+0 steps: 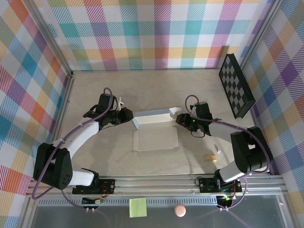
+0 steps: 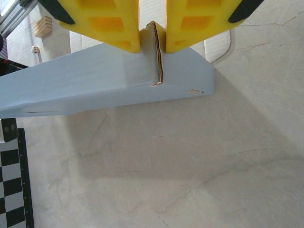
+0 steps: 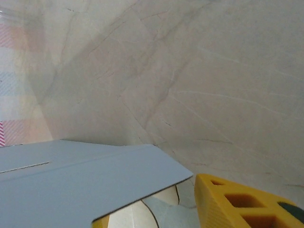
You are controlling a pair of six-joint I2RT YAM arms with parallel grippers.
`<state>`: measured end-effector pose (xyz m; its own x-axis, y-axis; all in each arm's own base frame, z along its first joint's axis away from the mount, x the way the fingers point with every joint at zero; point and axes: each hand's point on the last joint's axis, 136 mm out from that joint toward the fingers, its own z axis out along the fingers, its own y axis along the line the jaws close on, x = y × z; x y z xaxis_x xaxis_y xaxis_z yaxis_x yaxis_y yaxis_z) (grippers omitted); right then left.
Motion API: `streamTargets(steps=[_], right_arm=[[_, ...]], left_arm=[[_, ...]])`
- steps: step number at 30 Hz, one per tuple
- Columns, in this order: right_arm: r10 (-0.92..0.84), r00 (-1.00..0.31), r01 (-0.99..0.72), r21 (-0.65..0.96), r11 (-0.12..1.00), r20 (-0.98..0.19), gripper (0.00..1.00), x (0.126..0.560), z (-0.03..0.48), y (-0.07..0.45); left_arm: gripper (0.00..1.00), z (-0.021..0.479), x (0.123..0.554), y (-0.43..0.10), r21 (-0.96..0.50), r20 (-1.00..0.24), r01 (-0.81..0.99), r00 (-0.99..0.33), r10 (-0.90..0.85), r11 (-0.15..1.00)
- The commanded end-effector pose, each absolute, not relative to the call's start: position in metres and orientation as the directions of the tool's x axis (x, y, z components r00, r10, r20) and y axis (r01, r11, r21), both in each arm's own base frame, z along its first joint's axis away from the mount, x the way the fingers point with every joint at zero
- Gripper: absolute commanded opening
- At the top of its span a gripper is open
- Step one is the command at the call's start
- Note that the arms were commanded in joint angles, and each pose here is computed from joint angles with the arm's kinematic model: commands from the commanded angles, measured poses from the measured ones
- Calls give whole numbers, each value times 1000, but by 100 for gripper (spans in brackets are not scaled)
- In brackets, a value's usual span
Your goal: Fold the paper box
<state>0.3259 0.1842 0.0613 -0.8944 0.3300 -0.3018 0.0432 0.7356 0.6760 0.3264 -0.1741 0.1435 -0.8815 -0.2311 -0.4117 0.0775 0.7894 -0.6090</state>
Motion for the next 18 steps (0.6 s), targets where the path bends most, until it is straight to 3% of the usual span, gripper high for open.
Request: streamTargets(steps=[1,12,18], right_arm=[[363,-880,11,749,662,-307,47,333,76,195],[421,-871,22,836,548,-253,35,325,97,206],[405,-874,-18,849,528,-270,36,327,107,221]], left_arm=[[18,121,312,-160,-572,-343,-8,-906,-249,820],[18,120,313,-163,-587,-331,-10,-910,-251,810],[18,120,313,-164,-591,-327,-9,-912,-249,807]])
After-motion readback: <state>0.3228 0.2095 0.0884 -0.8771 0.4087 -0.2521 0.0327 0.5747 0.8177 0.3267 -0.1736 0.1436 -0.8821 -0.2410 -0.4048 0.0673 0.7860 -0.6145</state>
